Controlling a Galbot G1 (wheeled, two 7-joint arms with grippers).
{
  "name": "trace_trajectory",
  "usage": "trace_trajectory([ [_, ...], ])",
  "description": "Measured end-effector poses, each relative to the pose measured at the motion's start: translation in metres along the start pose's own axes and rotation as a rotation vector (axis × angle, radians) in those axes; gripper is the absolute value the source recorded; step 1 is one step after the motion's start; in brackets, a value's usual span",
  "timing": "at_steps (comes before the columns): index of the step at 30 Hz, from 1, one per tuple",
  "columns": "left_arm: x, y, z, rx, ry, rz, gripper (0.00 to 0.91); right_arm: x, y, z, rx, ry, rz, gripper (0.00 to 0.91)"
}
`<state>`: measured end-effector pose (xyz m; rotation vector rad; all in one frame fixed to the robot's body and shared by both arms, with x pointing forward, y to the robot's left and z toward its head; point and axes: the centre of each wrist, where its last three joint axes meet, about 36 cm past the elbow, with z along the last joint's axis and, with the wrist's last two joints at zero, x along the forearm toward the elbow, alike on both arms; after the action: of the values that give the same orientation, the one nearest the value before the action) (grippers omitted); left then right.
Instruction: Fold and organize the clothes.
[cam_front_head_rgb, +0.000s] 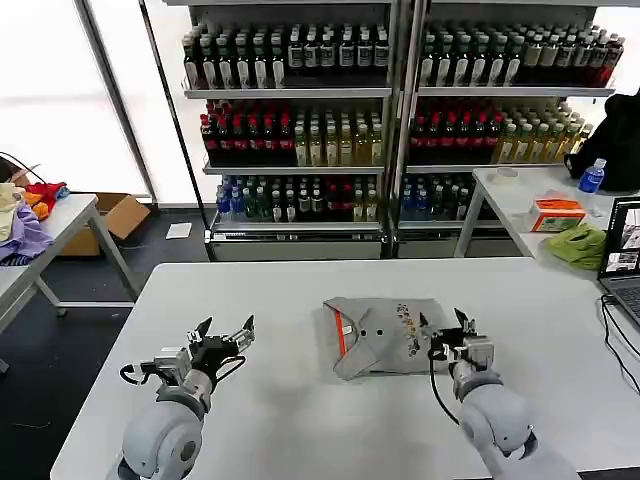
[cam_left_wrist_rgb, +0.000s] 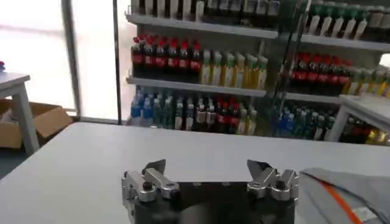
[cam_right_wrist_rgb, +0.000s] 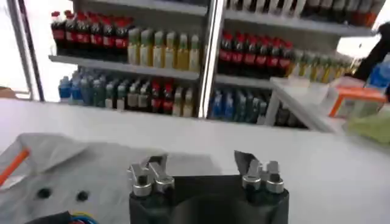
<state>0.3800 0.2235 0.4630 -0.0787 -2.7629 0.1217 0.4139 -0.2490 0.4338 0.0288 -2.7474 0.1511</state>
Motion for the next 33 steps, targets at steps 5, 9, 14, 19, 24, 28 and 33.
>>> trace_trajectory([
  [5, 0.002, -0.001, 0.006, -0.006, 0.013, -0.002, 0.907, 0.010, 0.004, 0.015, -0.074, 0.082, -0.027, 0.907],
  [9, 0.002, -0.003, 0.009, -0.009, 0.024, 0.002, 0.907, 0.013, 0.002, 0.019, -0.139, 0.126, -0.039, 0.907],
  [14, 0.002, -0.004, 0.010, -0.012, 0.031, 0.003, 0.907, 0.019, 0.002, 0.023, -0.197, 0.172, -0.064, 0.907],
  [19, 0.002, -0.003, 0.010, -0.015, 0.033, 0.004, 0.907, 0.020, 0.004, 0.028, -0.242, 0.207, -0.083, 0.907],
  [24, 0.003, -0.002, 0.010, -0.017, 0.036, 0.006, 0.907, 0.024, 0.001, 0.027, -0.266, 0.214, -0.084, 0.907],
  [28, 0.004, 0.001, 0.007, -0.013, 0.024, 0.010, 0.907, 0.030, -0.010, 0.012, -0.235, 0.159, -0.055, 0.907],
  [33, 0.003, 0.001, 0.003, -0.004, -0.007, 0.011, 0.907, 0.041, -0.040, -0.021, -0.120, 0.018, 0.051, 0.907],
])
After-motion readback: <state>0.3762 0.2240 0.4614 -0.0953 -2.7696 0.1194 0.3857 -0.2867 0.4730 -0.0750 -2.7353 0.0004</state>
